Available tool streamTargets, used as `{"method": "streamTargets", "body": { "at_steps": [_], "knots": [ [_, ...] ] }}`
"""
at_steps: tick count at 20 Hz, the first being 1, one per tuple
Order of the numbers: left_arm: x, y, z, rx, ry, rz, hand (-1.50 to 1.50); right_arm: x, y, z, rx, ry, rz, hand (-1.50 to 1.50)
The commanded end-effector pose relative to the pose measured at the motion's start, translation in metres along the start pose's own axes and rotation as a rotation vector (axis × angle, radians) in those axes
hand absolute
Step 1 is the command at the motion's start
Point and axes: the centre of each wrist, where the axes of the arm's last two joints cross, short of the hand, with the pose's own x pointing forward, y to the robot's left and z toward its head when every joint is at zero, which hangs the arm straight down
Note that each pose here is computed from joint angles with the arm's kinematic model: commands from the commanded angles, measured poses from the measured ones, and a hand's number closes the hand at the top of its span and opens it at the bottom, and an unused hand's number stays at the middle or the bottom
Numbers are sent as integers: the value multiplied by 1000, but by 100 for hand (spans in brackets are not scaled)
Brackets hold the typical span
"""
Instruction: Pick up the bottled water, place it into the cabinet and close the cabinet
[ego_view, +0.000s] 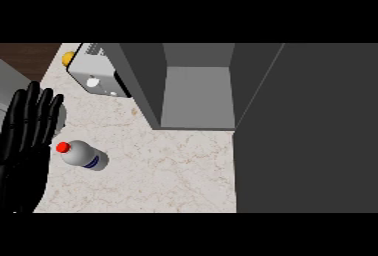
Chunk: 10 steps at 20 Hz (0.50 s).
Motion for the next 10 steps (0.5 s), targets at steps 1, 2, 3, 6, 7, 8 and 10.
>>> {"method": "streamTargets", "body": {
  "at_steps": [1, 2, 3, 6, 7, 8, 10],
  "knots": [
    [1, 10, 7, -17, -2, 21, -150, 1, -10, 12, 26, 15, 12, -150],
    [19, 4, -9, -91, -17, 44, -150, 7, -3, 17, 39, 6, 29, -150],
    [9, 9, 5, -108, -45, 41, -150, 15, -11, 25, 34, -4, 54, -150],
    [10, 28, 11, -239, -86, 88, -150, 30, -21, 25, 68, 4, 89, -150],
    [-29, -2, 26, -54, 276, 295, -150, -4, 9, 37, 27, 235, -230, -150],
    [-34, 0, 32, -57, 335, 321, -150, -2, 9, 40, 38, 267, -245, -150],
    [-22, 12, 40, -57, 379, 353, -150, -1, 6, 48, 35, 323, -296, -150]
  ]
}}
